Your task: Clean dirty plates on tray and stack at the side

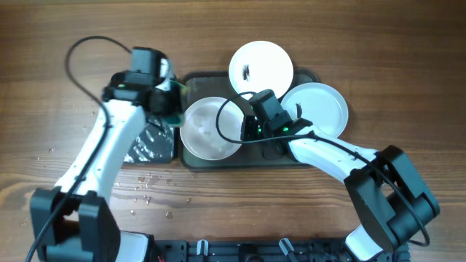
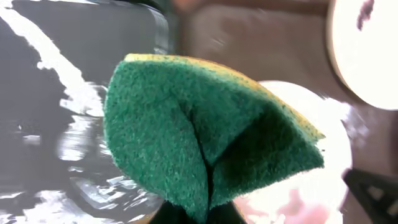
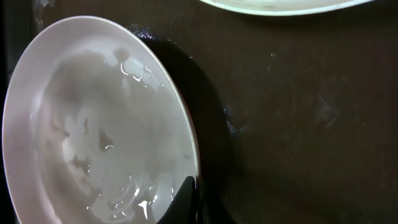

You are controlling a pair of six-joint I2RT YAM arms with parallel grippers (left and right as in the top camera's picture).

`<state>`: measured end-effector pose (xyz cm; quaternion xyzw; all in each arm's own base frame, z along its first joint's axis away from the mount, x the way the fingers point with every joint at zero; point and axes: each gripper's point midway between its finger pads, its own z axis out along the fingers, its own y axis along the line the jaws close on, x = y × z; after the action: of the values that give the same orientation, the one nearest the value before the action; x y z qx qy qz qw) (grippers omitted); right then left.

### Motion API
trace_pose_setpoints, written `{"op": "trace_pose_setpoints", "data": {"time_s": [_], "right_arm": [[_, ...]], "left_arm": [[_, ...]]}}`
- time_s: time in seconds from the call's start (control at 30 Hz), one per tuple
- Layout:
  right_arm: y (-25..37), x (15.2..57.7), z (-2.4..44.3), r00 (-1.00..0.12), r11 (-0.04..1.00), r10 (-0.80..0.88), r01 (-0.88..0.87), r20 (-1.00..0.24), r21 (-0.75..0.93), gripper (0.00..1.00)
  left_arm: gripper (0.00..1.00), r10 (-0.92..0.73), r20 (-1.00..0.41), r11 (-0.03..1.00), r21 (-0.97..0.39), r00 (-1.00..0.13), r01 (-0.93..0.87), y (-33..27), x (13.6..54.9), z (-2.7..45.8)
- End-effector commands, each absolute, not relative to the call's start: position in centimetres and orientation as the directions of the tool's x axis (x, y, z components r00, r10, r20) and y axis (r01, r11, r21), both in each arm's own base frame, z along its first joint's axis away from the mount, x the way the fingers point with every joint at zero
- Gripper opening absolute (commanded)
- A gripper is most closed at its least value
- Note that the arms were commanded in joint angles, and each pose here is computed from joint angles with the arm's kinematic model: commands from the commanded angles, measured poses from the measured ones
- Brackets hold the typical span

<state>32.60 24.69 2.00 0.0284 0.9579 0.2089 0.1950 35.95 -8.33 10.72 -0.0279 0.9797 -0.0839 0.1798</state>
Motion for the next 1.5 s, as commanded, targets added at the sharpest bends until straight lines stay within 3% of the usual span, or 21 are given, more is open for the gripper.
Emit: {"op": "trace_pose_setpoints", "data": {"time_s": [0.0, 0.47, 0.8, 1.1, 1.3, 1.47], "right_arm": [[24.9, 32.1, 1.3, -0.93, 0.911, 0.125, -0.03, -0.344, 0.412, 0.04], [24.9, 32.2, 1.3, -0.93, 0.911, 0.119, -0.037, -0.348, 0.41, 0.04], [24.9, 32.2, 1.3, -0.929, 0.912, 0.114, -0.042, -0.351, 0.408, 0.04], [24.9, 32.2, 1.4, -0.928, 0.911, 0.115, -0.044, -0.354, 0.41, 0.04], [24.9, 32.2, 1.4, -0.928, 0.911, 0.114, -0.044, -0.354, 0.41, 0.1], [24.9, 32.2, 1.4, -0.928, 0.911, 0.115, -0.043, -0.354, 0.41, 0.19]], "left_arm": [[0.04, -0.085, -0.28, 0.976, -0.216, -0.956, -0.023, -11.9, 35.5, 8.9], [0.04, -0.056, -0.09, 0.985, -0.165, -0.994, -0.041, -16.0, 34.2, -0.9], [0.04, -0.022, -0.028, 0.989, -0.149, -0.999, -0.017, -17.8, 32.6, -3.6], [0.04, -0.001, -0.043, 0.935, -0.354, -0.999, 0.015, -21.2, 32.4, 0.8], [0.04, -0.044, -0.195, 0.92, -0.391, -0.98, 0.037, -20.4, 34.5, 7.0], [0.04, -0.169, -0.356, 0.943, -0.331, -0.919, -0.046, -14.8, 36.8, 12.6]]}}
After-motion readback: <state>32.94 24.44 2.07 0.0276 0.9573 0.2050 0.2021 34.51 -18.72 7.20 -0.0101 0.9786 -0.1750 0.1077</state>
